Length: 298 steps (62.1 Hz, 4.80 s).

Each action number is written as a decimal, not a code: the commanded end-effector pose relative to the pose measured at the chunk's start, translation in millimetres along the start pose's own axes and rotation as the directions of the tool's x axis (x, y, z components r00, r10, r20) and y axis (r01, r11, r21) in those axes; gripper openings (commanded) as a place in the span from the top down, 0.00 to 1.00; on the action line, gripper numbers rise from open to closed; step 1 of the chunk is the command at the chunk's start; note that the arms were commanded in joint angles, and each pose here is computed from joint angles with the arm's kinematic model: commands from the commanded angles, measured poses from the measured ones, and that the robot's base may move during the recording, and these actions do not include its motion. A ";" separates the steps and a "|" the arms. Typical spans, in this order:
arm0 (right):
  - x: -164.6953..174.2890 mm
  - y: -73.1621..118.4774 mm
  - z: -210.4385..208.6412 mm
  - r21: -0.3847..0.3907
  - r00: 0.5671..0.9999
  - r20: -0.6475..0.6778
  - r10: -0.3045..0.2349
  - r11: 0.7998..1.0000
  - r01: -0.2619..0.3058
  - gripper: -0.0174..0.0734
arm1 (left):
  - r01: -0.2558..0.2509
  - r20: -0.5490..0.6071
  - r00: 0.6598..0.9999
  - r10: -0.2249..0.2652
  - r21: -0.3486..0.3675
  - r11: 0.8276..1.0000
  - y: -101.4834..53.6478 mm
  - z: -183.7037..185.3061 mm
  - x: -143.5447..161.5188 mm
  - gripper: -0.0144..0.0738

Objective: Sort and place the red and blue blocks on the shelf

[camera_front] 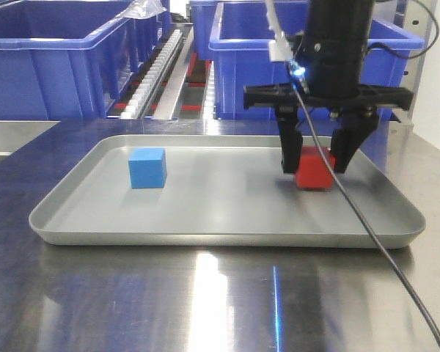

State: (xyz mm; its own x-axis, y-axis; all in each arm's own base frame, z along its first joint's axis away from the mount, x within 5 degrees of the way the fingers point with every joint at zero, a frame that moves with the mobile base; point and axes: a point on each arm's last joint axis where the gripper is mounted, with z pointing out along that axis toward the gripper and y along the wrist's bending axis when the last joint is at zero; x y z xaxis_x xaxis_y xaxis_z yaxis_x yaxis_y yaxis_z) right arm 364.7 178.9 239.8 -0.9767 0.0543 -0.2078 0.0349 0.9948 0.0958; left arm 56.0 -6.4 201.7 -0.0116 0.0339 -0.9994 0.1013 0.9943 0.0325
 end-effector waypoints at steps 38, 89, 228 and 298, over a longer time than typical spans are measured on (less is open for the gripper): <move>30.0 -120.2 -114.8 -0.032 0.789 0.607 -0.092 0.990 0.139 0.71 | 0.007 0.059 0.998 -0.006 -0.014 1.000 1.1 0.2 6.4 0.69; 207.7 -173.6 -149.8 0.029 0.349 0.935 -0.054 0.997 0.075 0.71 | 0.007 0.059 0.998 -0.006 -0.014 1.000 1.1 0.2 6.4 0.70; 248.9 -175.5 -166.6 0.028 0.194 0.980 -0.045 0.996 0.085 0.71 | -0.044 -0.063 0.997 0.046 0.021 0.999 1.3 12.8 -75.2 0.69; 249.0 -175.5 -166.4 0.028 0.197 0.979 -0.045 0.996 0.085 0.71 | 0.168 -0.831 0.552 -0.063 0.036 0.985 -94.7 262.3 -114.3 0.68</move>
State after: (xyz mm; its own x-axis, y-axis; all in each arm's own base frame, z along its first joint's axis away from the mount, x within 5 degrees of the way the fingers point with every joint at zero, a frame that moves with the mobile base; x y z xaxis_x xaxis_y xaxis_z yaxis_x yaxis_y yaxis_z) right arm 81.1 4.3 317.0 -0.0913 0.0591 -0.9941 -0.0455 0.9970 0.0634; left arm 301.5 -119.2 291.2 -0.8607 0.0591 -0.5056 0.1409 0.9821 -0.1251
